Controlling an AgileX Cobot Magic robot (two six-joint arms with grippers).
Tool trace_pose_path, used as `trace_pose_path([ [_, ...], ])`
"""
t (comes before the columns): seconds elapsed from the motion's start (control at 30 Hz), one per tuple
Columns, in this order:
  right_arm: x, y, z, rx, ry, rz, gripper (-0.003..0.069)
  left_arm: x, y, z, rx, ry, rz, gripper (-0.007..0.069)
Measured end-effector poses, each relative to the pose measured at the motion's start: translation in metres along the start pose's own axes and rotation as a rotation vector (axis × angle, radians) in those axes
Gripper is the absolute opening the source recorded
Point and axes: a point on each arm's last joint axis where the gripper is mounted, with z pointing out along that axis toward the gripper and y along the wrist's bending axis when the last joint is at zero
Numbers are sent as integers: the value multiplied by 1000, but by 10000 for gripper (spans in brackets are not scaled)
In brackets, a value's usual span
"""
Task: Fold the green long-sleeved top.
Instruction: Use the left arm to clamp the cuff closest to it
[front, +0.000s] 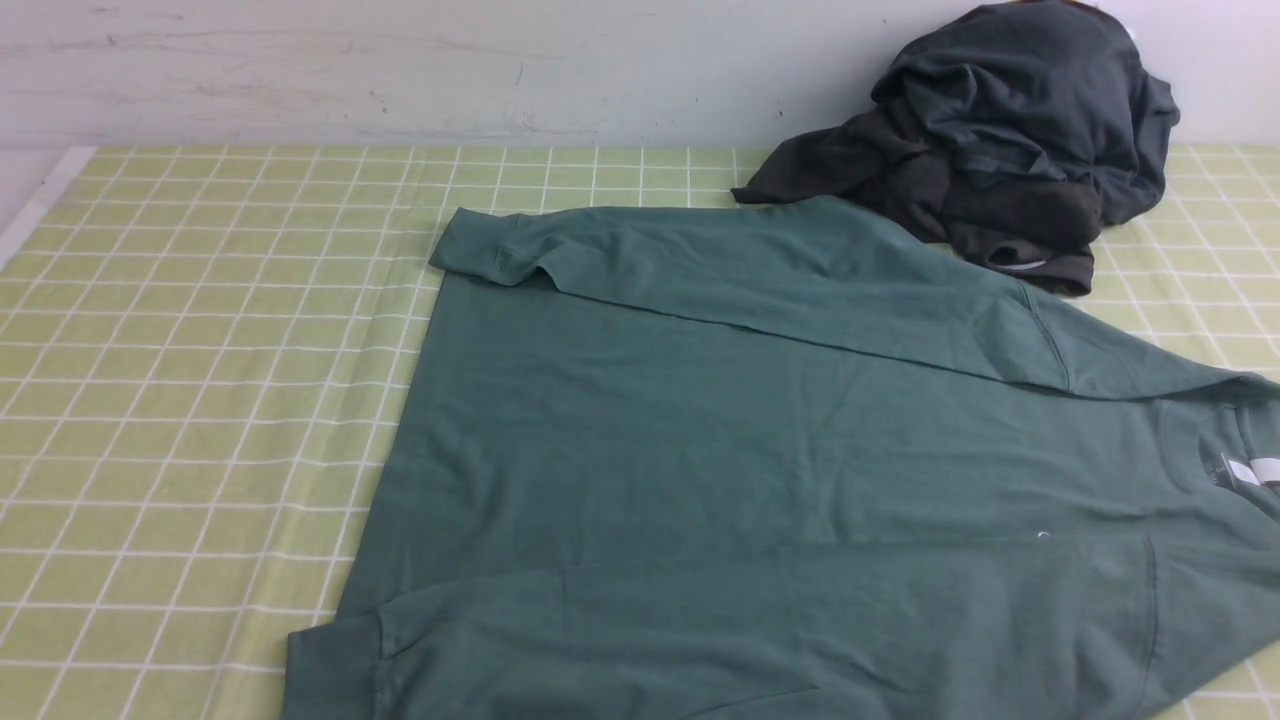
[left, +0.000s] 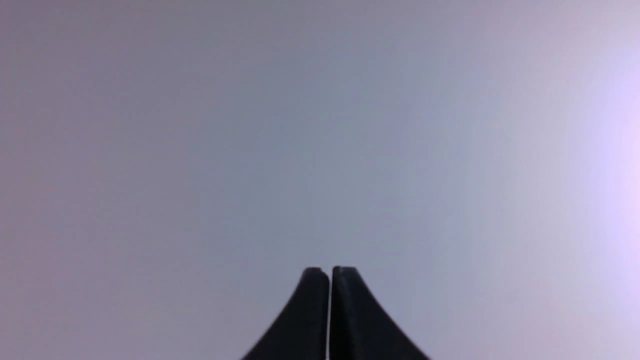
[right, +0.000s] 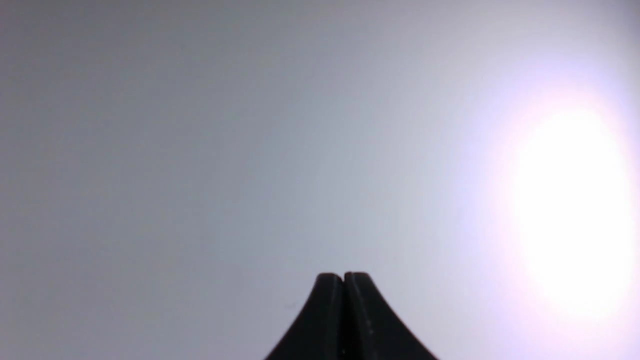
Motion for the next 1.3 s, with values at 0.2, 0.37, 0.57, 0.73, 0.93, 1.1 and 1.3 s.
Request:
trace_pose_path([
  [0.2, -17, 0, 9, -1, -42, 46, -14, -35, -7, 20, 33, -45, -165, -3],
  [0.37, -73, 0, 56, 17, -6, 17, -14, -76, -14, 82, 7, 253, -11, -3],
  [0.57, -56, -6, 120, 43, 400, -67, -14, -21, 6, 131, -230, 858, -19, -3],
  [0.73, 1, -11, 129, 96, 800, 21, -13, 37, 18, 131, -345, 1210, 2, -3],
  [0.93, 58, -7, 107, 175, 1340, 201, -13, 95, 30, 126, -415, 1525, 82, -3],
  [1.1, 91, 2, 88, 70, 1713, 247, -13, 143, 27, 103, -442, 1879, 47, -3],
  [1.3, 112, 14, 91, -130, 1745, 307, -12, 195, -9, 87, -38, 2157, -19, 3],
])
